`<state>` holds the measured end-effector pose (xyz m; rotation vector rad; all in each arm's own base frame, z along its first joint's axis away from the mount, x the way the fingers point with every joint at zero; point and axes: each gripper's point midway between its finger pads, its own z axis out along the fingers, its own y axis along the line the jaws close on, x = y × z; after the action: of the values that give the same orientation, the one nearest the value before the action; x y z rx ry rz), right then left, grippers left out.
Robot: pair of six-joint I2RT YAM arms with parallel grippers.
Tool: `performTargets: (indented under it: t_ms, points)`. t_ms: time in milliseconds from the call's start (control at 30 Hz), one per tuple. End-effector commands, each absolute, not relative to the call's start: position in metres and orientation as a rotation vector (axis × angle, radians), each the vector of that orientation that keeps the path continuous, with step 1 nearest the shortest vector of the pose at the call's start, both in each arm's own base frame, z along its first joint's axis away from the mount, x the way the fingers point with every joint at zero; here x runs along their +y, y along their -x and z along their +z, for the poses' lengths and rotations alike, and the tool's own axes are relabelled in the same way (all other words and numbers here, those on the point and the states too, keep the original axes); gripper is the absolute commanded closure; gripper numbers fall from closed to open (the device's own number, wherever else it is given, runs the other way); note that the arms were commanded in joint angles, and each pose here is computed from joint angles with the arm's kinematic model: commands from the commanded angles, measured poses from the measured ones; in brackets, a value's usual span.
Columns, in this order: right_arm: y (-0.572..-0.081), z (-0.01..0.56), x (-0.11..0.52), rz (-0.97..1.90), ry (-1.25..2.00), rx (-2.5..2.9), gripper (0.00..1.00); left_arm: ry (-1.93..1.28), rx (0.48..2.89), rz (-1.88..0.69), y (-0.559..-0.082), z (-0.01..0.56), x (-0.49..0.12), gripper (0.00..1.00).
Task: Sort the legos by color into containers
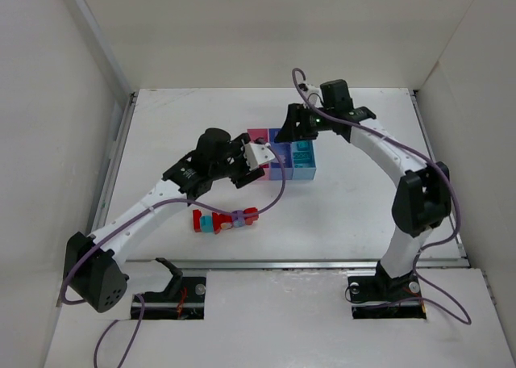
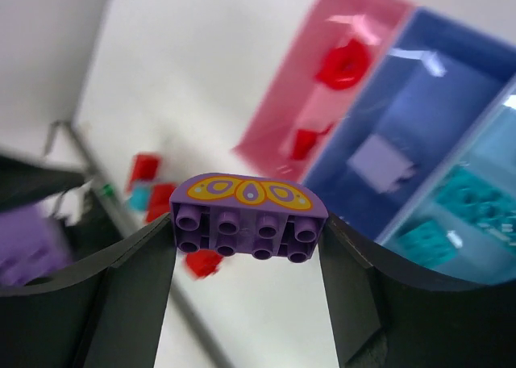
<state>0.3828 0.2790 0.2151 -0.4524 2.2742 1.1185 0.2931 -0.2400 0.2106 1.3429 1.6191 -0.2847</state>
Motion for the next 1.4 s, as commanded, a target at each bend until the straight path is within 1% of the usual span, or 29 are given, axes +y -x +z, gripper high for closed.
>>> performTargets:
  t_ms: [0,133,233,267,333,367,433,533,733,800,867,900,933,967,1000,1067,1100,1133,1167,1200,1233,1300,1367]
  points:
    - [-0.416,0.175,0.26,0.809,0.363,2.372,0.85,-1.268,1.631,-0.279,-0.302,0.223,-0.242,1.0]
    - [-0.426,0.164,0.263,0.789,0.401,2.39,0.68,-1.263,1.634,-0.269,-0.303,0.223,-0.24,1.0]
    - [-0.433,0.164,0.266,0.785,0.412,2.385,0.58,-1.266,1.648,-0.286,-0.303,0.218,-0.242,1.0]
    - [-0.436,0.161,0.267,0.784,0.412,2.389,0.45,-1.262,1.64,-0.285,-0.304,0.223,-0.243,1.0]
    - [-0.434,0.162,0.268,0.803,0.419,2.387,0.34,-1.267,1.649,-0.286,-0.307,0.219,-0.246,1.0]
    - [-0.433,0.163,0.27,0.815,0.425,2.386,0.23,-1.267,1.649,-0.286,-0.307,0.219,-0.246,1.0]
    - [-0.433,0.163,0.27,0.815,0.425,2.386,0.13,-1.27,1.662,-0.302,-0.309,0.213,-0.249,1.0]
    - [-0.433,0.167,0.269,0.812,0.437,2.373,0.1,-1.266,1.67,-0.319,-0.313,0.211,-0.255,1.0]
    - [-0.434,0.176,0.269,0.808,0.45,2.361,0.09,-1.256,1.664,-0.337,-0.327,0.21,-0.268,1.0]
    - [-0.435,0.193,0.262,0.823,0.417,2.326,0.09,-1.257,1.662,-0.376,-0.331,0.204,-0.278,1.0]
    - [-0.438,0.211,0.247,0.85,0.362,2.273,0.09,-1.236,1.656,-0.415,-0.339,0.211,-0.289,1.0]
    - [-0.44,0.216,0.239,0.853,0.321,2.266,0.09,-1.246,1.686,-0.441,-0.343,0.198,-0.296,1.0]
    - [-0.441,0.221,0.231,0.845,0.305,2.249,0.09,-1.226,1.673,-0.447,-0.352,0.206,-0.303,1.0]
    - [-0.442,0.219,0.217,0.836,0.257,2.254,0.09,-1.211,1.697,-0.462,-0.356,0.202,-0.307,1.0]
    - [-0.442,0.23,0.21,0.818,0.246,2.222,0.09,-1.211,1.721,-0.469,-0.365,0.188,-0.314,1.0]
    - [-0.442,0.23,0.195,0.781,0.206,2.224,0.09,-1.162,1.726,-0.447,-0.383,0.191,-0.321,1.0]
    - [-0.437,0.229,0.193,0.773,0.22,2.222,0.09,-1.14,1.734,-0.435,-0.391,0.189,-0.323,1.0]
    - [-0.438,0.225,0.187,0.761,0.216,2.229,0.09,-1.129,1.77,-0.42,-0.4,0.174,-0.326,1.0]
    - [-0.437,0.227,0.182,0.756,0.207,2.226,0.09,-1.11,1.748,-0.405,-0.412,0.182,-0.331,1.0]
    - [-0.437,0.219,0.175,0.748,0.185,2.245,0.09,-1.104,1.755,-0.391,-0.418,0.179,-0.333,1.0]
    - [-0.434,0.219,0.172,0.757,0.181,2.245,0.09,-1.096,1.793,-0.38,-0.426,0.163,-0.335,1.0]
    - [-0.436,0.216,0.167,0.754,0.178,2.243,0.09,-1.035,1.8,-0.348,-0.445,0.168,-0.336,1.0]
    - [-0.438,0.216,0.161,0.742,0.176,2.239,0.09,-1.012,1.824,-0.336,-0.456,0.16,-0.334,1.0]
